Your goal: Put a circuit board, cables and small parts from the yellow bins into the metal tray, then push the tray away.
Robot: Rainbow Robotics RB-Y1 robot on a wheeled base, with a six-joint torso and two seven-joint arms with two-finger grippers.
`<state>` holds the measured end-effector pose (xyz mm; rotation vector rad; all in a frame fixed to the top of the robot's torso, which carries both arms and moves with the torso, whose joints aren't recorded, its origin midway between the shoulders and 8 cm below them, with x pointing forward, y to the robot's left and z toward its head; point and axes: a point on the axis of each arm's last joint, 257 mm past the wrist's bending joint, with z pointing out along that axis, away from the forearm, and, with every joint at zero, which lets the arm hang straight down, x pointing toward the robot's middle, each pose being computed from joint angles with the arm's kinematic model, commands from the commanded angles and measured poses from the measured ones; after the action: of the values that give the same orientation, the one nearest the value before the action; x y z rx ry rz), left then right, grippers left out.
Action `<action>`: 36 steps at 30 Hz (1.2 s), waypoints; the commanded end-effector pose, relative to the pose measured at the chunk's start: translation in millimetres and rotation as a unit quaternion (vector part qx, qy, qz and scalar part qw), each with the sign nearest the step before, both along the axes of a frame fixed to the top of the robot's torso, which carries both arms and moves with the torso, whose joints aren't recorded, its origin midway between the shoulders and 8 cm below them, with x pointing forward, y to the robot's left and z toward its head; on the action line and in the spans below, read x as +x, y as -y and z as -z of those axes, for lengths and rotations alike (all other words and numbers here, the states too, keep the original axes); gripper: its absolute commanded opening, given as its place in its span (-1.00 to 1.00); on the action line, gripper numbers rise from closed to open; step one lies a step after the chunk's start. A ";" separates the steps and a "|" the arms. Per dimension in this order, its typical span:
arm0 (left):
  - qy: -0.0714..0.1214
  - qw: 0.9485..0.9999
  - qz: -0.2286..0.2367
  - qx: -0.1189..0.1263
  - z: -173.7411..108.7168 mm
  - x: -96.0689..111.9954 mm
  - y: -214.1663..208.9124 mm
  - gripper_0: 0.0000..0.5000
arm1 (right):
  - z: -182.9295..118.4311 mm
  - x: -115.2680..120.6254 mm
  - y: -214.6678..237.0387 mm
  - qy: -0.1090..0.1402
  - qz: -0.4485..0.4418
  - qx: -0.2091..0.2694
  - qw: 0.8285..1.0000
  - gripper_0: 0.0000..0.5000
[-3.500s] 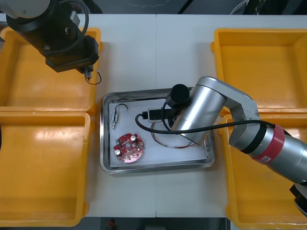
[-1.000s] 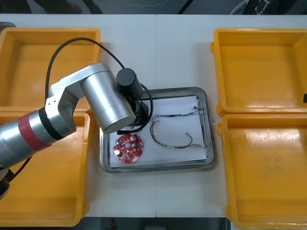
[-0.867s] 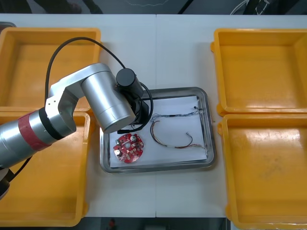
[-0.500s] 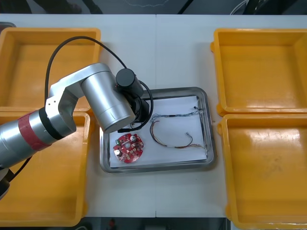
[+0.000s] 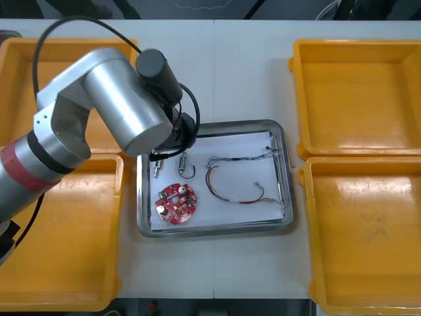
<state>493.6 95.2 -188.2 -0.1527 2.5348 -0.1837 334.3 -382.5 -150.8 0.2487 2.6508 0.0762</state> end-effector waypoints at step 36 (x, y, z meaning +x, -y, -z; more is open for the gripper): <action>-0.018 0.997 0.065 0.045 -101.1 -70.6 -189.2 1.00 | -20.2 -8.7 -65.1 0.017 -0.202 -0.132 0.970 1.00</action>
<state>433.1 255.5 -93.5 -0.1095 2.6081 -0.2258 322.8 -338.5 -142.8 -0.1116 2.6460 -0.0677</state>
